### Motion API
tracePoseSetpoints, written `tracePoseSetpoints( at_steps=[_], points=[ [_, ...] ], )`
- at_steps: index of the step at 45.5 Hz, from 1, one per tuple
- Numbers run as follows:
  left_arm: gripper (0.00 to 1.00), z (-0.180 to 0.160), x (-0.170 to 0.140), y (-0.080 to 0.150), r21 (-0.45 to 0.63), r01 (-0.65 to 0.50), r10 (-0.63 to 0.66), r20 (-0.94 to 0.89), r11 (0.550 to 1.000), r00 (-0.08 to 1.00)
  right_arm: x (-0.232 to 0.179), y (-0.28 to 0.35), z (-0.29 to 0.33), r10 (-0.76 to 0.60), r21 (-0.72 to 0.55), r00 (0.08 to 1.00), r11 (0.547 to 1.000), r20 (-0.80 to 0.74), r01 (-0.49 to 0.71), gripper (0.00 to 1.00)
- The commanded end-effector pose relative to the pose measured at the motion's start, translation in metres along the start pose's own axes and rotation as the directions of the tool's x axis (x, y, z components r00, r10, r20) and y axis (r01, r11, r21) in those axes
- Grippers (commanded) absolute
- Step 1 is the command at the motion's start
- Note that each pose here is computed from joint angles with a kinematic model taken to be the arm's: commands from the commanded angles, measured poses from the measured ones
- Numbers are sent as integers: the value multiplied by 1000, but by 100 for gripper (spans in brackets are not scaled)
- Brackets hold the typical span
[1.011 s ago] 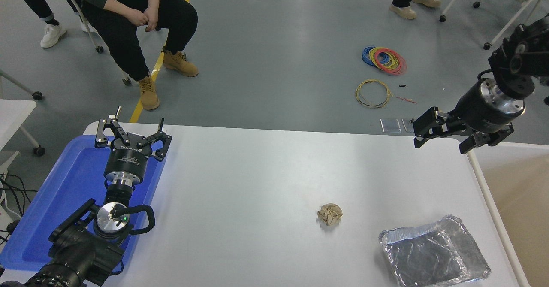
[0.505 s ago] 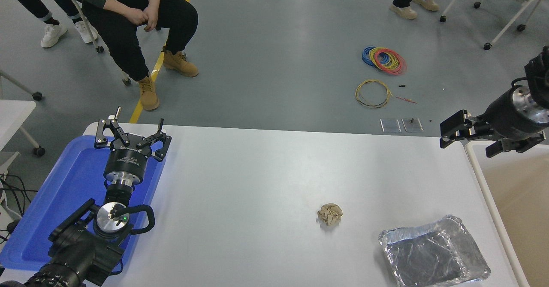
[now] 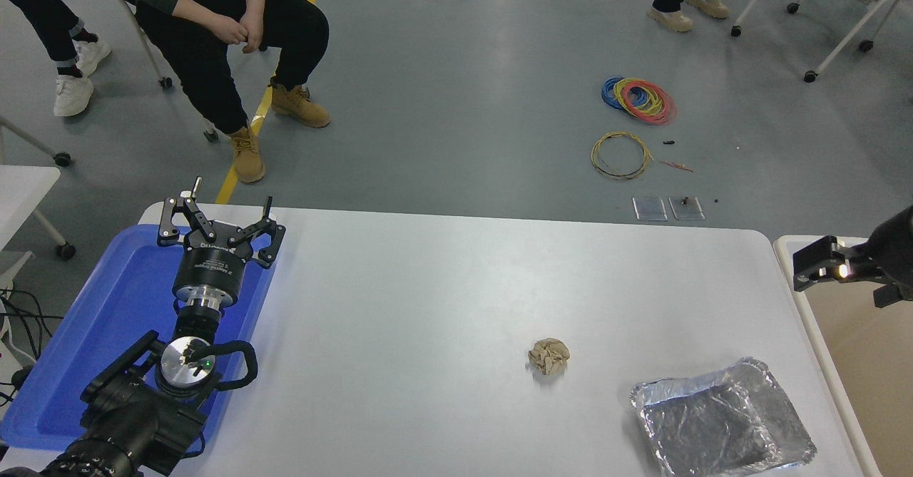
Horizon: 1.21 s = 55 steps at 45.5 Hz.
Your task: Pick up foil plate and place in dustbin
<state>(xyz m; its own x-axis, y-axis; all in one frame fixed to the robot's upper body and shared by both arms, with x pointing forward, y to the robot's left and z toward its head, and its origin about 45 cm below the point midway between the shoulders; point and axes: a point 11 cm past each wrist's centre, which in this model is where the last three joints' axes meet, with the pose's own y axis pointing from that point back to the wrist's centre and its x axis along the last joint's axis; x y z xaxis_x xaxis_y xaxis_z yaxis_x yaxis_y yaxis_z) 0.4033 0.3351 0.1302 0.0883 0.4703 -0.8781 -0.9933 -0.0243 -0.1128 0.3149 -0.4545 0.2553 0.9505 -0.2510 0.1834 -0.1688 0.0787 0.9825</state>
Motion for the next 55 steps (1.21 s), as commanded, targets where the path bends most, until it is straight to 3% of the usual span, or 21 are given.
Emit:
tracePoseSetpoints(
  at_steps=[1,20,33,55],
  points=[
    [100,0,0,0,1,1,-1,-1,1000,1000,-46,-14,10,-102,51,992,994,74,98,99],
    [100,0,0,0,2,1,-1,-1,1000,1000,-68,-42,14,-89,114,957,992,276,59,99],
    [100,0,0,0,-1,1,-1,1,1000,1000,-96,-64,23,-144,131,878,987,456,94,99],
    [100,0,0,0,2,1,-1,-1,1000,1000,-133,-92,13,-222,200,774,972,593,125,99]
  ],
)
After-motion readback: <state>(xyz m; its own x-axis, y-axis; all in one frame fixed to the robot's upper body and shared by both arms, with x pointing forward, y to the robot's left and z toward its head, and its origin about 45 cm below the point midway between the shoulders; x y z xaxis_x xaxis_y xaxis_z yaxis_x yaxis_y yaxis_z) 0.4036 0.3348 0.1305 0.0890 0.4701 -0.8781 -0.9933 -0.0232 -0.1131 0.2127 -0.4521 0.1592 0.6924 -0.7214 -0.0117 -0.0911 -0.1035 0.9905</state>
